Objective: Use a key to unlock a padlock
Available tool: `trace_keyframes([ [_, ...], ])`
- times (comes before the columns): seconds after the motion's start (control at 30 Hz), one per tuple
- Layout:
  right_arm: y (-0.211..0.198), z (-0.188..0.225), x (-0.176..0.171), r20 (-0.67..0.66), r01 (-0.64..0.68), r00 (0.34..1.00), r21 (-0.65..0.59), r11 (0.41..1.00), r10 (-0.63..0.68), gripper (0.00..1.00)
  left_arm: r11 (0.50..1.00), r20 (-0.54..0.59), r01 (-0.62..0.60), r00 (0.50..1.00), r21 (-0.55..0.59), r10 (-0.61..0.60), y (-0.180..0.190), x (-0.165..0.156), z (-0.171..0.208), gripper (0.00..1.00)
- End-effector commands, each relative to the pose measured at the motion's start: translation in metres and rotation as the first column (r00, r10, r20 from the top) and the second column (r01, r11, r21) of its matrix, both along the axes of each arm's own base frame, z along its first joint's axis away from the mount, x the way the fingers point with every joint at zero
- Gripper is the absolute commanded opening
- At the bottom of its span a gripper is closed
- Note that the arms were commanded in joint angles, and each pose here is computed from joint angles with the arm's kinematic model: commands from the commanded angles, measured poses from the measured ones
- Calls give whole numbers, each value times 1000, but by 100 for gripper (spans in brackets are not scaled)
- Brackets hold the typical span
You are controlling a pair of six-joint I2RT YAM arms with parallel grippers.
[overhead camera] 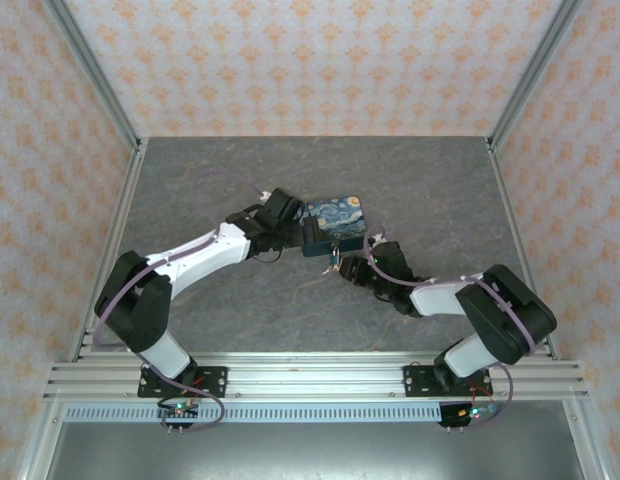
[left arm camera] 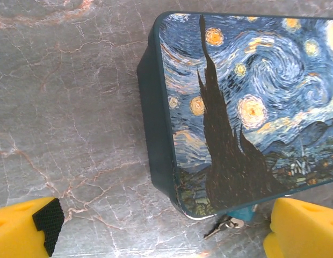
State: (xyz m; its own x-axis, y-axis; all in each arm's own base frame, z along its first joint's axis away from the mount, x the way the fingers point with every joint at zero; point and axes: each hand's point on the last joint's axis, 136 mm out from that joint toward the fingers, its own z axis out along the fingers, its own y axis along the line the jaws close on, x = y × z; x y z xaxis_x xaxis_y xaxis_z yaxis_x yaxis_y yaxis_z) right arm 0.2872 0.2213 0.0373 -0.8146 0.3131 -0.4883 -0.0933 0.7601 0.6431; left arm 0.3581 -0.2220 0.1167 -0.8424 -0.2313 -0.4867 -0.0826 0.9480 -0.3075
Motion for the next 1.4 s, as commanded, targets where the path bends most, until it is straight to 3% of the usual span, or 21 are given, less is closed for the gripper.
trace_keyframes([
  [0.0, 11, 18, 16, 64, -9, 998, 51, 999, 6, 44, 996, -4, 7, 1000, 94, -6, 13, 7, 0, 100],
  [0.9, 26, -10, 19, -6, -79, 997, 21, 997, 79, 29, 995, -57, 10, 998, 102, -4, 6, 15, -30, 100],
  [1.37, 15, -10, 23, -9, 12, 1000, 62, 998, -12, 3, 997, -68, 0, 998, 77, 5, 9, 5, -41, 100],
])
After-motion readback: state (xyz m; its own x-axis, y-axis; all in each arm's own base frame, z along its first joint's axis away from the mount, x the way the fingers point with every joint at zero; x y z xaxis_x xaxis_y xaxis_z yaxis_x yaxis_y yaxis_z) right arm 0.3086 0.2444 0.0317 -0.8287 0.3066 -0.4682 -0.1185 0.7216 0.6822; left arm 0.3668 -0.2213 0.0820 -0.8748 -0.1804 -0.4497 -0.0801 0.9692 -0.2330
